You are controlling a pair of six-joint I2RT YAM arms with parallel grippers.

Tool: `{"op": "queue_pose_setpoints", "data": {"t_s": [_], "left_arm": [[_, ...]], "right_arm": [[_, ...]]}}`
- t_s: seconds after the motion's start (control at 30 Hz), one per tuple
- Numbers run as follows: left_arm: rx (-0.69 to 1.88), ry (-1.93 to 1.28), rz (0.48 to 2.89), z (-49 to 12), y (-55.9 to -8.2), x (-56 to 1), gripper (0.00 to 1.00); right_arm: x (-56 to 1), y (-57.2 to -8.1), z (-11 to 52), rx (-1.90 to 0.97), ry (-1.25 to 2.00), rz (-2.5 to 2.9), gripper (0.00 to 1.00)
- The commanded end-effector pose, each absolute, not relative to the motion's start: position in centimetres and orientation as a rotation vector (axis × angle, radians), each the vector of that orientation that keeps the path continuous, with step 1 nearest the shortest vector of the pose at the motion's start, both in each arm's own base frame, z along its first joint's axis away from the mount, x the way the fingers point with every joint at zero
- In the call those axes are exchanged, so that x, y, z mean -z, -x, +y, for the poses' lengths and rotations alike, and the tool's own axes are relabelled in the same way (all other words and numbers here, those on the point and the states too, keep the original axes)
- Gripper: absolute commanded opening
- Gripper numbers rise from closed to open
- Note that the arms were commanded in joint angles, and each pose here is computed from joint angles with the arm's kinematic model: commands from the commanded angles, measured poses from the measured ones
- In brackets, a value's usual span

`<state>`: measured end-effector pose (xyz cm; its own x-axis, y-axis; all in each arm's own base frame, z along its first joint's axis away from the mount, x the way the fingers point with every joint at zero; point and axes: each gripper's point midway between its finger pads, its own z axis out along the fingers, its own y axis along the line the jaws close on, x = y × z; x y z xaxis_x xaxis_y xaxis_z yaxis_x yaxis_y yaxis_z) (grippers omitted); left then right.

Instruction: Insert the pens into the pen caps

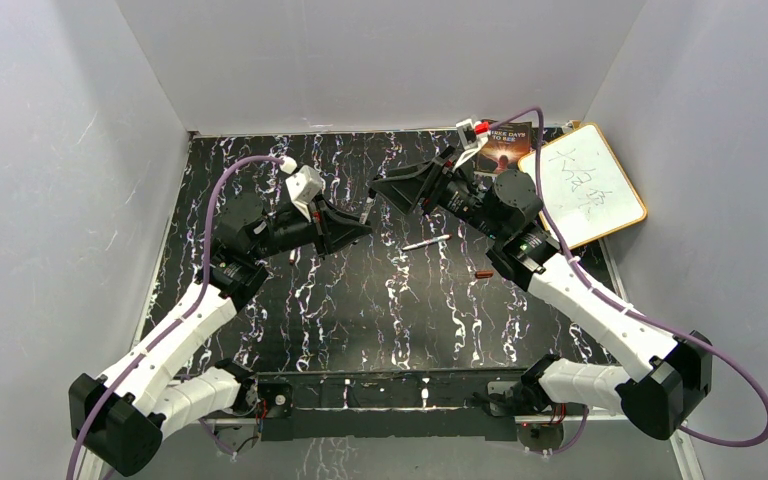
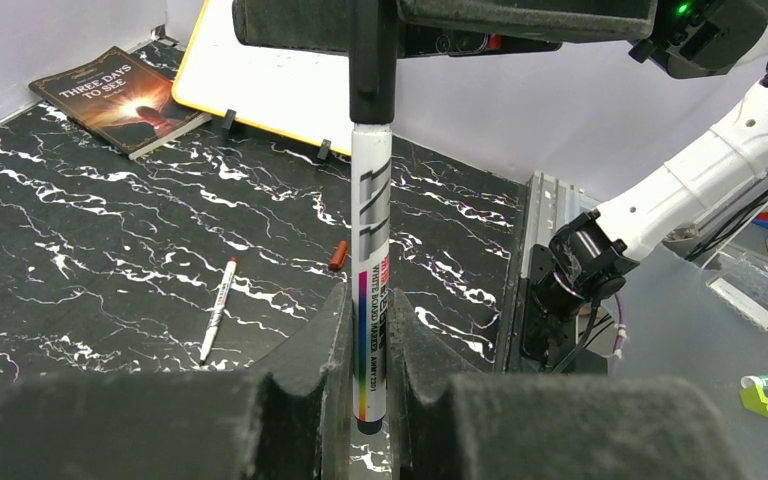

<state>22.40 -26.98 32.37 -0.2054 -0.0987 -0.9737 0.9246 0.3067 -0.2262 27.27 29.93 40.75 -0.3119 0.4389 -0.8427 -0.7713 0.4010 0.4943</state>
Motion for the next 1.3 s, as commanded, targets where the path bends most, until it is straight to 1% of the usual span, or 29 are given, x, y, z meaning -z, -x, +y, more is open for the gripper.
{"op": "queue_pose_setpoints", "data": {"t_s": [0.0,0.1,0.23,0.27,0.33,0.4,0.53,0.67,0.77,0.93,1.03,1.07,1.27], "left_arm": [[1.136,-0.83,1.369,-26.9,-21.9,-34.4,0.0],[1.156,-0.844,1.376,-27.2,-21.8,-34.1,0.0],[1.167,-0.842,1.386,-27.2,-21.8,-33.7,0.0],[1.167,-0.838,1.388,-27.2,-21.8,-33.7,0.0],[1.163,-0.83,1.396,-27.2,-21.9,-33.5,0.0],[1.156,-0.818,1.425,-27.2,-22.3,-33.3,0.0],[1.153,-0.807,1.439,-27.3,-22.8,-33.2,0.0],[1.157,-0.805,1.452,-27.5,-23.1,-33.1,0.0],[1.147,-0.791,1.45,-27.5,-23.4,-33.2,0.0],[1.168,-0.786,1.424,-27.5,-23.1,-34.0,0.0],[1.181,-0.788,1.406,-27.6,-22.9,-34.6,0.0],[1.183,-0.789,1.402,-27.6,-22.8,-34.7,0.0],[1.194,-0.785,1.397,-27.7,-22.8,-34.9,0.0]], "right_arm": [[-44.5,-26.2,29.2,-1.257,0.342,1.316,0.62],[-45.0,-26.2,29.6,-1.273,0.357,1.303,0.61],[-45.5,-26.4,30.0,-1.289,0.365,1.292,0.46],[-45.5,-26.4,30.0,-1.295,0.366,1.29,0.45],[-45.6,-26.4,30.2,-1.303,0.369,1.287,0.46],[-45.6,-26.3,30.4,-1.316,0.377,1.287,0.51],[-45.3,-26.4,30.5,-1.318,0.376,1.297,0.52],[-45.1,-26.5,30.5,-1.321,0.366,1.304,0.47],[-45.0,-26.6,30.6,-1.323,0.364,1.31,0.41],[-44.7,-26.8,30.6,-1.317,0.357,1.323,0.41],[-44.4,-26.9,30.6,-1.312,0.354,1.332,0.44],[-44.3,-26.9,30.7,-1.313,0.355,1.334,0.44],[-44.4,-26.9,30.7,-1.313,0.357,1.331,0.22]]}}
